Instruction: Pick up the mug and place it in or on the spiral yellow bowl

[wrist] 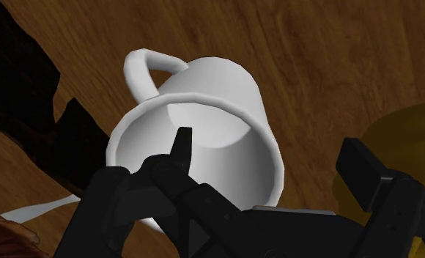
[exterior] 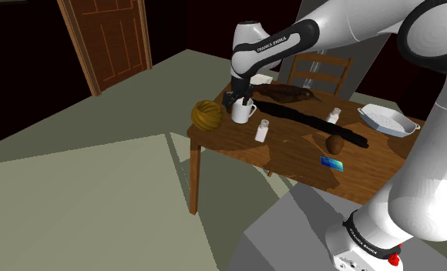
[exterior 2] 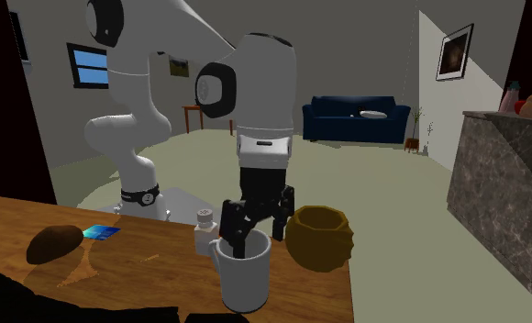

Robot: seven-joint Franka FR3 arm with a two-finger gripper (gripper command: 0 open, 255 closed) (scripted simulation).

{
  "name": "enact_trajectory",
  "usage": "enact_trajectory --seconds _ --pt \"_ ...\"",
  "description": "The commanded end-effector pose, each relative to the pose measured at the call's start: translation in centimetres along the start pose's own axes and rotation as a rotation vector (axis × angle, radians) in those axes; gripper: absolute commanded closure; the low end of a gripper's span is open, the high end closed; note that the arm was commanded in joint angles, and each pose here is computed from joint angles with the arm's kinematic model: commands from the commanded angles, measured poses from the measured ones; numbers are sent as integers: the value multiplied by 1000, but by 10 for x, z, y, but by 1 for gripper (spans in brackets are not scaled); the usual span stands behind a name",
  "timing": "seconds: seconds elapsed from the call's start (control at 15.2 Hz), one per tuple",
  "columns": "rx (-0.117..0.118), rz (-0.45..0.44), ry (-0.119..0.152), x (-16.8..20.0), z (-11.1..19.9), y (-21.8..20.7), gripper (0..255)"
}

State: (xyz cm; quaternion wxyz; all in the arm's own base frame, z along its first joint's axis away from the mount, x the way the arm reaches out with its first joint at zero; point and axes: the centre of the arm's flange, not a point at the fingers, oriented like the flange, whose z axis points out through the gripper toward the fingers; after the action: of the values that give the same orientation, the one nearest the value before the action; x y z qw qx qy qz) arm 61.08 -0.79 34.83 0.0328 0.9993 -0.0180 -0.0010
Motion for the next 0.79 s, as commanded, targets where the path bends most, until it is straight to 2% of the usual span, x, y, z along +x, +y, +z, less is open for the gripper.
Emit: enact_trajectory --seconds 0.0,0.59,0.73 --pt "0 0 0 0 0 0 255" --pt "0 0 0 0 0 0 255" --pt "0 0 0 0 -11 1 255"
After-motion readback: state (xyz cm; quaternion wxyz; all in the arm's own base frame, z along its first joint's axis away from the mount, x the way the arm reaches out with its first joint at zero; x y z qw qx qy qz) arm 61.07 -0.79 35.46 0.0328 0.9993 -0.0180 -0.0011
